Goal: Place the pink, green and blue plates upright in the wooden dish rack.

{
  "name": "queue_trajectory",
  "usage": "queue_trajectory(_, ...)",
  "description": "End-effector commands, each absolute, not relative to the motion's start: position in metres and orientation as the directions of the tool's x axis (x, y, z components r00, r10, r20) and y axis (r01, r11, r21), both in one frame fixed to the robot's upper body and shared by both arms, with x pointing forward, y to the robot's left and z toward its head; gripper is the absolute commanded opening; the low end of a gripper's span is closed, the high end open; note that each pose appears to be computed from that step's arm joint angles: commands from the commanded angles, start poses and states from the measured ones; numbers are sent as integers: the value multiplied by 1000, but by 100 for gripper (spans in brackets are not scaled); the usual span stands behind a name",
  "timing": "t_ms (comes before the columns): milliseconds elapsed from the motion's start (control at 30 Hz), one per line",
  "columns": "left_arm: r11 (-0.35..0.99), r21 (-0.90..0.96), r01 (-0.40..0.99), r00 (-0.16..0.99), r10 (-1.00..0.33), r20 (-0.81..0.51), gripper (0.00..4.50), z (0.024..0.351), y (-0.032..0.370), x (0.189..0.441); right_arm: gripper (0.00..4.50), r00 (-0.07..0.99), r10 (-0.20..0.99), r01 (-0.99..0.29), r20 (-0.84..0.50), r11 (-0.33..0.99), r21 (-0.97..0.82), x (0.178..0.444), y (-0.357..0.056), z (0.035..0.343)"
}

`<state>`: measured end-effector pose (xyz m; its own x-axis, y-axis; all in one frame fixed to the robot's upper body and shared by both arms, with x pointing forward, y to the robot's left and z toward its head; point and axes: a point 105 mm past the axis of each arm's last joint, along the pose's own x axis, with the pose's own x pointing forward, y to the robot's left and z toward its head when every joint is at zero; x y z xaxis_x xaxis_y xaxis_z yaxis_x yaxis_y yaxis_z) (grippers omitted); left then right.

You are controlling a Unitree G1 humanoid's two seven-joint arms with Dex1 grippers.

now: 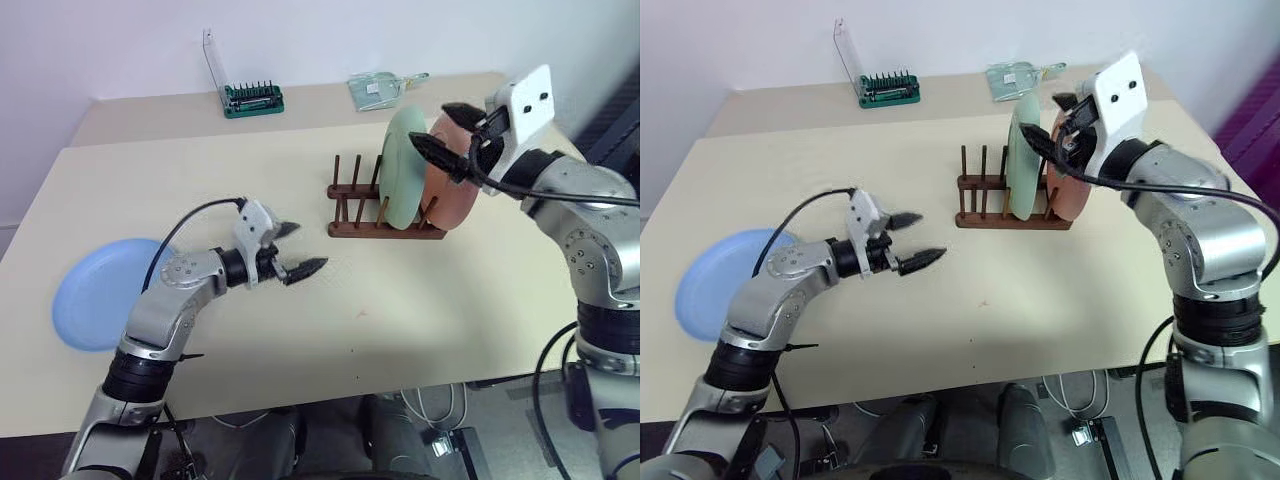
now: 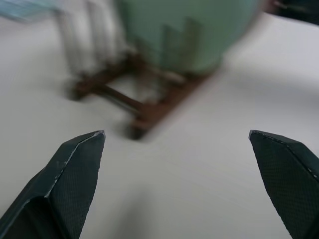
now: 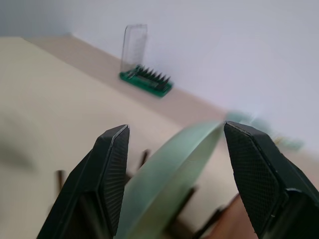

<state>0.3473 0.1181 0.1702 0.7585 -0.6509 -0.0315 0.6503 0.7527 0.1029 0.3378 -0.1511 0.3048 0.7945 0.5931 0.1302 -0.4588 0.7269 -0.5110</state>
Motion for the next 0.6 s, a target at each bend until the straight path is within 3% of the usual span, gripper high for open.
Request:
queue_trajectory(33, 974, 116, 194, 974, -205, 95, 448, 208, 200, 374, 304, 696, 702, -452, 150, 591, -669, 315, -128, 326)
queue_trajectory(100, 989, -3, -149, 981, 149, 126, 448, 220, 264, 369, 304, 641, 757, -508, 124, 540, -671, 311, -112, 319)
queue_trajectory(167, 845, -8, -534, 842, 533, 88, 448, 220, 336, 334, 304, 593, 798, -562, 104, 503, -657, 311, -99, 310)
queue_trajectory(233, 707, 39, -706, 708, 706, 36, 448, 210, 369, 294, 304, 586, 806, -581, 87, 492, -649, 318, -97, 304)
queue_trajectory(333, 608, 85, -789, 609, 793, -15, 448, 199, 384, 258, 304, 571, 818, -597, 72, 474, -647, 324, -95, 299)
queue_trajectory(433, 523, 48, -851, 507, 842, -182, 448, 166, 390, 230, 304, 550, 832, -615, 70, 460, -641, 327, -92, 297)
queue_trajectory(500, 507, 19, -862, 484, 833, -270, 448, 148, 387, 219, 304, 535, 842, -628, 61, 446, -638, 328, -90, 295)
queue_trajectory(600, 580, -4, -815, 535, 749, -392, 448, 124, 368, 221, 304, 514, 857, -645, 48, 422, -637, 329, -85, 289)
